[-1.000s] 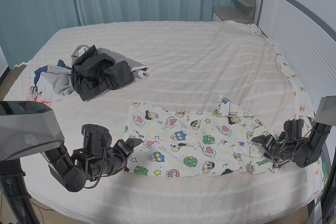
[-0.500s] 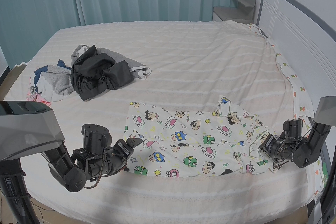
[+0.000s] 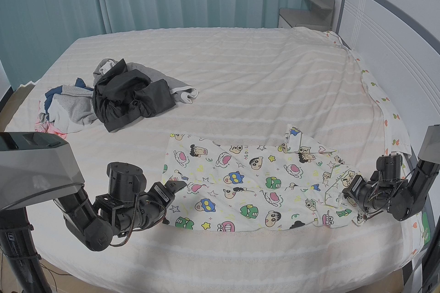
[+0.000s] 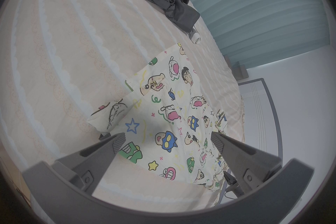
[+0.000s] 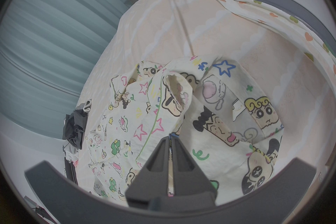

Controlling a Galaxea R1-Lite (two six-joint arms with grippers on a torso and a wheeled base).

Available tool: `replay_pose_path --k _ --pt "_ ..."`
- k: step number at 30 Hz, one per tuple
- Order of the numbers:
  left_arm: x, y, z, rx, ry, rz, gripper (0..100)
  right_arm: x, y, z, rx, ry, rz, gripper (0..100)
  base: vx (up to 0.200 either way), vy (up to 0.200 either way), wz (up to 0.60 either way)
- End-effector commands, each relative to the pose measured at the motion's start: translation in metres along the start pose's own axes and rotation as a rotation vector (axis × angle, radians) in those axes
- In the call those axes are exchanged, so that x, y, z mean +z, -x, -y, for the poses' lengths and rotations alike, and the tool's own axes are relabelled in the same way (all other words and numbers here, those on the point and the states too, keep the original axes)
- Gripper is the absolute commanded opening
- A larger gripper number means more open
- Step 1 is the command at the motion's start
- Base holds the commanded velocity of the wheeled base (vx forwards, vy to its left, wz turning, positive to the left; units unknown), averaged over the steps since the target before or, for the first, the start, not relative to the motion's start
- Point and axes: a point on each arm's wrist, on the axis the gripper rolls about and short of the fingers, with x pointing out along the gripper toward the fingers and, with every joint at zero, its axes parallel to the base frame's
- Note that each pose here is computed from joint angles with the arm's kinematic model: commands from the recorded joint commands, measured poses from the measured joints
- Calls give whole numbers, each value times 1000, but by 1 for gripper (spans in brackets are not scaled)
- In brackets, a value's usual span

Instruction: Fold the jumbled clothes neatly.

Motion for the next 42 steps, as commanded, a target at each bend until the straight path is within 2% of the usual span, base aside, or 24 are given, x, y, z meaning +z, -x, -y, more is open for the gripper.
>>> replay_pose_path --k 1,15,25,32,42 --pt "0 0 0 2 -1 -1 100 0 -1 1 -3 -2 0 0 0 0 0" --pt "0 0 0 3 -1 1 100 -5 31 -3 20 5 10 0 0 0 0" --pt "0 0 0 0 -1 2 100 -28 59 -9 43 47 -39 0 0 0 0" --pt "0 0 0 -1 -1 4 100 -47 67 -7 -10 41 -55 0 0 0 0" --pt "0 0 0 -1 -2 4 100 -52 70 -6 -20 38 -64 0 0 0 0"
